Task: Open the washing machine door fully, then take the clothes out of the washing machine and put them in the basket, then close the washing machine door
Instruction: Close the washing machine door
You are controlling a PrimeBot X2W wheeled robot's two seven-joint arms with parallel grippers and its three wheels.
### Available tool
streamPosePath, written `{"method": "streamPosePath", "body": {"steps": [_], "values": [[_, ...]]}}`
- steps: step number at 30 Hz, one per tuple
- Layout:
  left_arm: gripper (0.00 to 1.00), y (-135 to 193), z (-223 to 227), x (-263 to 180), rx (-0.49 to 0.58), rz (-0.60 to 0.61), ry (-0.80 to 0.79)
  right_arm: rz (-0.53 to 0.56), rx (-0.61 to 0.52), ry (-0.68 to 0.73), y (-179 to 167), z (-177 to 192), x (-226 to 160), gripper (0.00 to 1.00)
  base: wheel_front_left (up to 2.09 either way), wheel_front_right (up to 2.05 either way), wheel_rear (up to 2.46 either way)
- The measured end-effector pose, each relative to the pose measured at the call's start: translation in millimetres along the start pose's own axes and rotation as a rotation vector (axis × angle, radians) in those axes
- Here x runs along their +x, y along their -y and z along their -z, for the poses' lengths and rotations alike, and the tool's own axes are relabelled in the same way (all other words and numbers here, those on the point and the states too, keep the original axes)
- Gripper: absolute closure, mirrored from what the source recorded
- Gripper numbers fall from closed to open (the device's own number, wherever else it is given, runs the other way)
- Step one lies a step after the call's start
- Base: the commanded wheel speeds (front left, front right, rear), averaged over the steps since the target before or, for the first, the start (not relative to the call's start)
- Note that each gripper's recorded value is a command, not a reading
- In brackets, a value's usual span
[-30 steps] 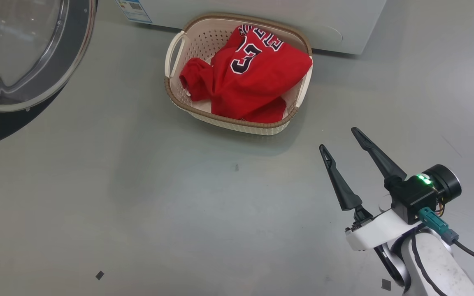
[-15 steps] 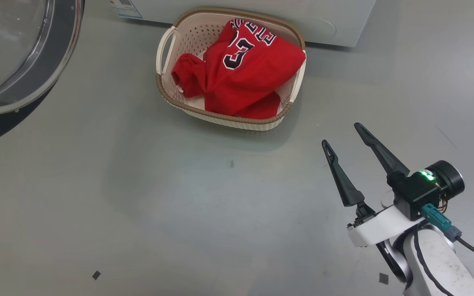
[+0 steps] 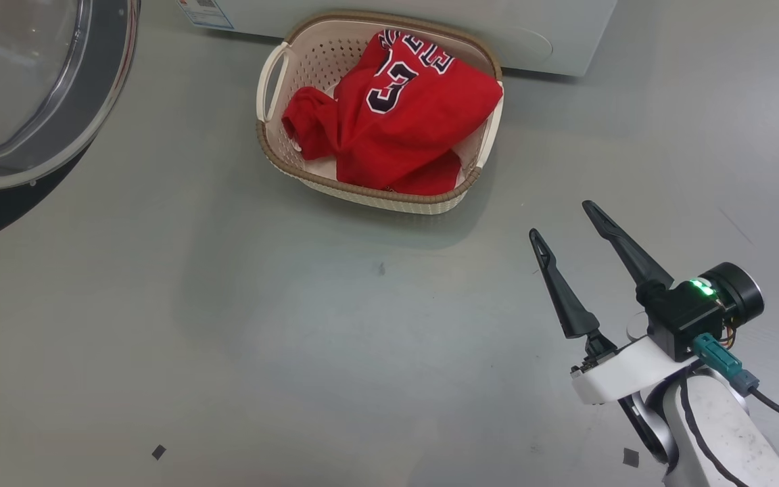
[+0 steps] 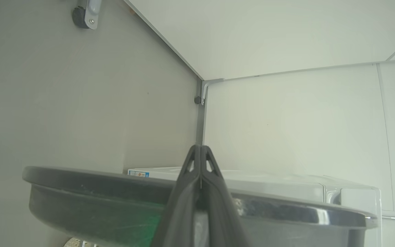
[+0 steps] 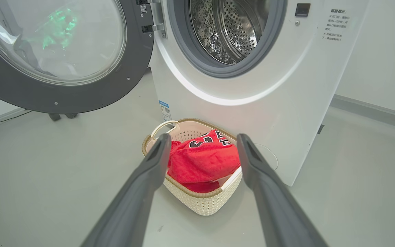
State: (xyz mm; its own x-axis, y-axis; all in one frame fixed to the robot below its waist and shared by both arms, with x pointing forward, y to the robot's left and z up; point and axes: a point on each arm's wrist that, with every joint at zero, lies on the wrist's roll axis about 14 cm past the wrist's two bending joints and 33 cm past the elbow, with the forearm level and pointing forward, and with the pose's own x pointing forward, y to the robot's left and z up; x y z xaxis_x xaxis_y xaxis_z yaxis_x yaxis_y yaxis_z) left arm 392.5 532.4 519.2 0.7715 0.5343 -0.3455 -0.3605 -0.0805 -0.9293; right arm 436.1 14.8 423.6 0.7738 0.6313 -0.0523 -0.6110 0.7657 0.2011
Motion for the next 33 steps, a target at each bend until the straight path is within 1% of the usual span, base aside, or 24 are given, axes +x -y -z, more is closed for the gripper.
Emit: {"method": "streamPosePath", "body": {"steps": [5, 8, 16, 19, 23, 33], "values": [[1.0, 0.0, 7.0, -1.4, 0.034, 0.003, -0.063, -0.001, 0.002, 0.005, -0.9, -0.5, 0.4, 0.0, 0.0, 0.0, 0.0], [1.0, 0.3, 15.6, -2.6, 0.041, 0.025, -0.111, -0.003, 0.001, 0.001, -1.5, 0.4, 0.6, 0.0, 0.0, 0.0, 0.0], [1.0, -7.5, 62.2, -9.9, 0.042, 0.058, -0.298, -0.015, -0.004, 0.008, -6.4, -2.7, 2.7, 0.0, 0.0, 0.0, 0.0], [1.0, -3.5, 63.1, -15.5, 0.048, 0.084, -0.325, -0.021, -0.007, 0.01, -9.3, -4.2, 2.6, 0.0, 0.0, 0.0, 0.0], [1.0, -6.4, 64.3, -24.6, 0.066, 0.096, -0.362, -0.026, -0.014, 0.011, -12.0, -6.3, 2.5, 0.0, 0.0, 0.0, 0.0], [1.0, -0.5, 73.1, -43.4, 0.061, 0.152, -0.445, -0.055, -0.015, 0.04, -27.0, -17.8, 4.1, 0.0, 0.0, 0.0, 0.0]]}}
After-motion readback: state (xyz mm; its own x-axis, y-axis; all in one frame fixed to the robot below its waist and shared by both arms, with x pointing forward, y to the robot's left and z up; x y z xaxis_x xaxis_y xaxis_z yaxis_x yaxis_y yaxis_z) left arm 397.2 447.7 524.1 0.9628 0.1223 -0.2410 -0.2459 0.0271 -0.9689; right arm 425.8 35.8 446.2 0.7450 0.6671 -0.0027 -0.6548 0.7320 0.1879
